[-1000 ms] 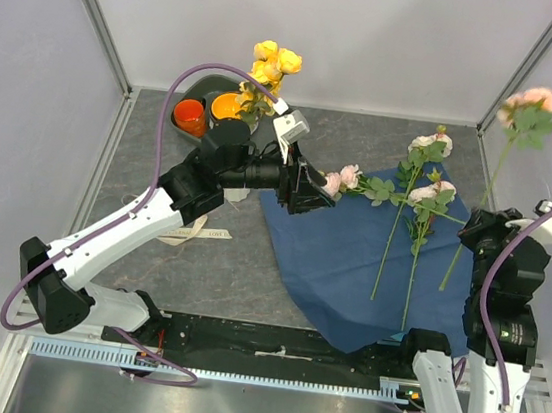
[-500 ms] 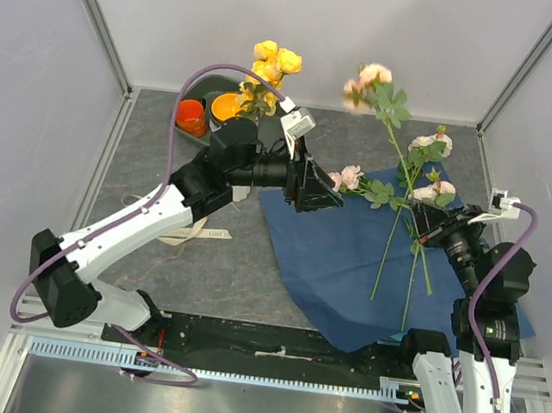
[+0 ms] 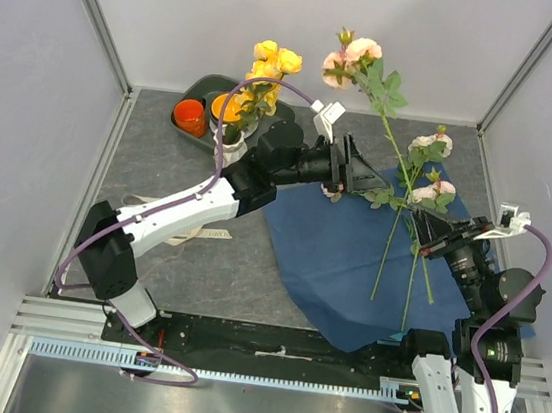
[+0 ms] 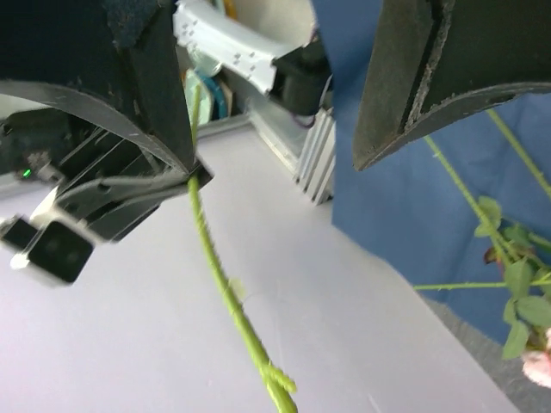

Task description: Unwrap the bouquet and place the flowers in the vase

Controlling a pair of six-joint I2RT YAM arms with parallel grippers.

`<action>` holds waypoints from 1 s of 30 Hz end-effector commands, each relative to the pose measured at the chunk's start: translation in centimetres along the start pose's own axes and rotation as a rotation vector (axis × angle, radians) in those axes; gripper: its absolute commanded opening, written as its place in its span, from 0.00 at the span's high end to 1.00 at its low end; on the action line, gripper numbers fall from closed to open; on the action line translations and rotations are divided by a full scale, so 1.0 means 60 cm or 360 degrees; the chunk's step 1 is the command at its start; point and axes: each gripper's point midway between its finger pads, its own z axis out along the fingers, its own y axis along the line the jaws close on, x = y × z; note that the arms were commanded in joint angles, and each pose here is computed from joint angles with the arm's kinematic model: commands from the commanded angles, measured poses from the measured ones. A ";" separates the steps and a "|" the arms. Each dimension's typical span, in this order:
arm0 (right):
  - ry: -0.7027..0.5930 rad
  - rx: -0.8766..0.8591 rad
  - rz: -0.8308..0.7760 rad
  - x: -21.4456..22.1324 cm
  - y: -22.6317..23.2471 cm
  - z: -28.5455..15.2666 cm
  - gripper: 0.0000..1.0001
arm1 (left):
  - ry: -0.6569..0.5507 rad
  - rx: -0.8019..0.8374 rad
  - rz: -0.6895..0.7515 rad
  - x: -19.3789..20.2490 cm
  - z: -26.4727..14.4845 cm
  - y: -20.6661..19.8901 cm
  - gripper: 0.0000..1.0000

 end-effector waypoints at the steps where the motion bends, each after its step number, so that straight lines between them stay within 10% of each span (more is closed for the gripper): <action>1: -0.0081 -0.0074 -0.0053 -0.017 0.024 -0.013 1.00 | -0.0291 0.0084 -0.0169 -0.072 0.018 -0.073 0.19; 30: -0.0064 -0.0051 -0.0126 0.007 0.017 -0.037 1.00 | -0.0430 0.0146 0.0052 -0.140 0.073 -0.116 0.81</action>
